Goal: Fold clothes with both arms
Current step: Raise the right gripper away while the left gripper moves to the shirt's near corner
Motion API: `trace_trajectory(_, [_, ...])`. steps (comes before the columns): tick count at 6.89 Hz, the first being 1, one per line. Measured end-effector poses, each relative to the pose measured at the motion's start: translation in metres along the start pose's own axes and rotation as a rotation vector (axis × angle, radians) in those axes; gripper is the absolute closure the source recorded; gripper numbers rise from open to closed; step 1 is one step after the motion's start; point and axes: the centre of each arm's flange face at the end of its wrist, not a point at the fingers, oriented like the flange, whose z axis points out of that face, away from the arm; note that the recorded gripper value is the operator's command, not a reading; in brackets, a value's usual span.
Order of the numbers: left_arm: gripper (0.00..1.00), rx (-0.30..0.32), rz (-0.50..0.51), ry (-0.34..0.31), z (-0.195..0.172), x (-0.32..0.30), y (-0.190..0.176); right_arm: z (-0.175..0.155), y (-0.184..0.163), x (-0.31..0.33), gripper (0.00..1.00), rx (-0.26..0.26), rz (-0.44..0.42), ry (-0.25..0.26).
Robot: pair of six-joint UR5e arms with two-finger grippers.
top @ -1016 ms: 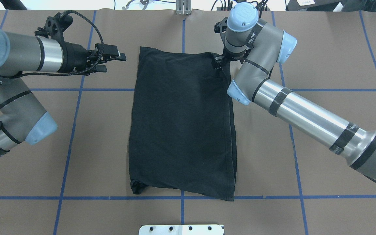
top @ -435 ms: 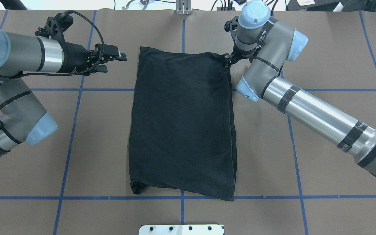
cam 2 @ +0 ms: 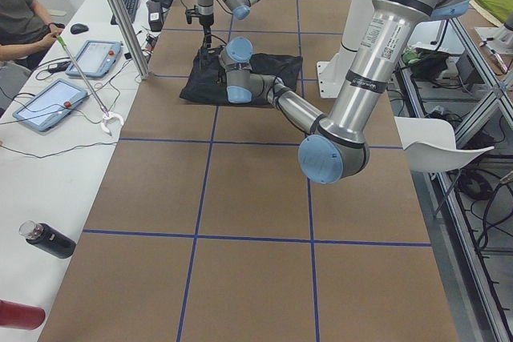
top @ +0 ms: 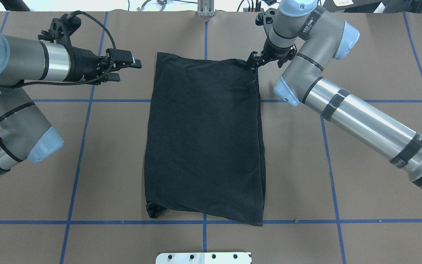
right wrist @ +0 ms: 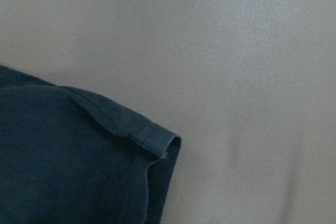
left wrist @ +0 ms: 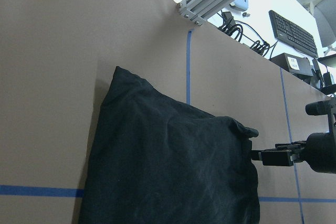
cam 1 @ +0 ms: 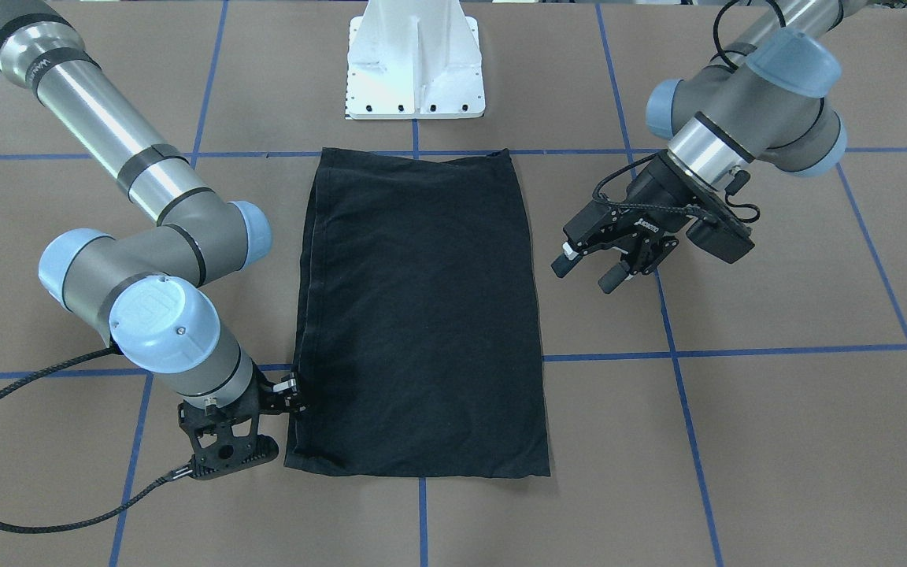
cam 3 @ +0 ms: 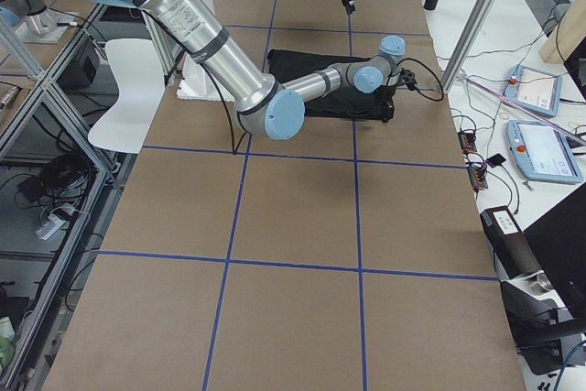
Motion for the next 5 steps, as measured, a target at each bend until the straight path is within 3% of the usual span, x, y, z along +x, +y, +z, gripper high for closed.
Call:
trace_trajectory(2, [0.00,-0.028,-0.073,-0.011,-0.012,-0.010,0.025,-0.033,0.047,0.013,0.00,0.003,0.074,-0.100])
trace_trajectory(5, [0.00,-0.135,-0.244,0.062,0.006,-0.017,0.132,-0.082,0.129,0.030,0.00,-0.018,0.198,-0.218])
